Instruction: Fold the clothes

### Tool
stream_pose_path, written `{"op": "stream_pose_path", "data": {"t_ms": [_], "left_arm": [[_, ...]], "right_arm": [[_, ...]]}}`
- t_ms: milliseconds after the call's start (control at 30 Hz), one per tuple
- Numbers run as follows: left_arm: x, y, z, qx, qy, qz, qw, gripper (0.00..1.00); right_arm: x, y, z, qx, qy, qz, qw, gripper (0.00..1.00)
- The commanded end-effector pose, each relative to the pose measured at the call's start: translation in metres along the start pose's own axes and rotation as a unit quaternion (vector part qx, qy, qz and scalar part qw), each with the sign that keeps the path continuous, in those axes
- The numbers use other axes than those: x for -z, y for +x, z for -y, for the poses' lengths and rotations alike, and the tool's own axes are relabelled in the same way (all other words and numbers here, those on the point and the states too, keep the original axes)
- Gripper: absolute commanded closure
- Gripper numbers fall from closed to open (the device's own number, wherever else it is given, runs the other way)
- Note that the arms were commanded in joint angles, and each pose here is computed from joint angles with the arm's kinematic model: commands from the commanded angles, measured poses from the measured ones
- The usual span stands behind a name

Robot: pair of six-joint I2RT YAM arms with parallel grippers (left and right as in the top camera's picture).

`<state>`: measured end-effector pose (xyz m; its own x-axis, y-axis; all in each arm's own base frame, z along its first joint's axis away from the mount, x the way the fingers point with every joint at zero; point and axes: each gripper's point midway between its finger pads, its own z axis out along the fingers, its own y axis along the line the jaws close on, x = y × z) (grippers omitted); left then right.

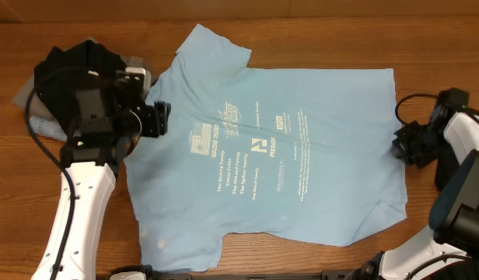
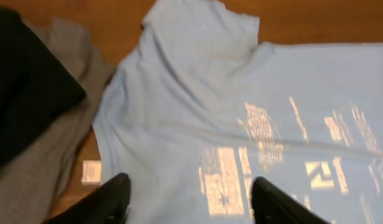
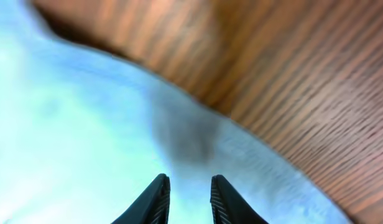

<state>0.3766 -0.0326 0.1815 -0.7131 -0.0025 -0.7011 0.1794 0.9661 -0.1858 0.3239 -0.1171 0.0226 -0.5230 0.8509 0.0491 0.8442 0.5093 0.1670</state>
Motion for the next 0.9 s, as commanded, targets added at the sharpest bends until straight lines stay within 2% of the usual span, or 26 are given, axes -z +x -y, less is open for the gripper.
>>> {"op": "stream_pose_path", "data": {"t_ms": [0,133,267,333,433,567,767,867], "left_arm": [[-0.001,0.020,-0.001,0.005,-0.008,-0.047,0.999,0.45],[-0.021,0.073,-0.012,0.032,-0.021,-0.148,0.988,0.67],[-0.051,0.125,-0.022,0.059,-0.025,-0.228,0.971,0.94],[-0.064,0.147,-0.025,0.075,-0.026,-0.261,0.962,0.96],[-0.080,0.193,-0.046,0.122,-0.085,-0.333,0.931,0.96],[-0.080,0.222,-0.061,0.144,-0.124,-0.377,0.907,0.96],[-0.057,0.237,-0.094,0.177,-0.185,-0.405,0.878,0.96],[-0.049,0.233,-0.103,0.201,-0.187,-0.398,0.875,0.96]], "right_arm": [[0.045,0.001,-0.036,0.053,-0.073,0.021,0.996,0.73],[0.064,0.017,-0.051,0.080,-0.107,0.014,0.991,0.71],[0.073,0.031,-0.057,0.092,-0.125,0.001,0.988,0.71],[0.073,0.035,-0.058,0.097,-0.126,-0.006,0.987,0.71],[0.072,0.042,-0.053,0.102,-0.117,-0.019,0.988,0.71],[0.072,0.044,-0.051,0.108,-0.113,-0.024,0.987,0.71],[0.072,0.045,-0.051,0.109,-0.113,-0.024,0.987,0.71],[0.072,0.045,-0.051,0.109,-0.113,-0.024,0.987,0.70]]}}
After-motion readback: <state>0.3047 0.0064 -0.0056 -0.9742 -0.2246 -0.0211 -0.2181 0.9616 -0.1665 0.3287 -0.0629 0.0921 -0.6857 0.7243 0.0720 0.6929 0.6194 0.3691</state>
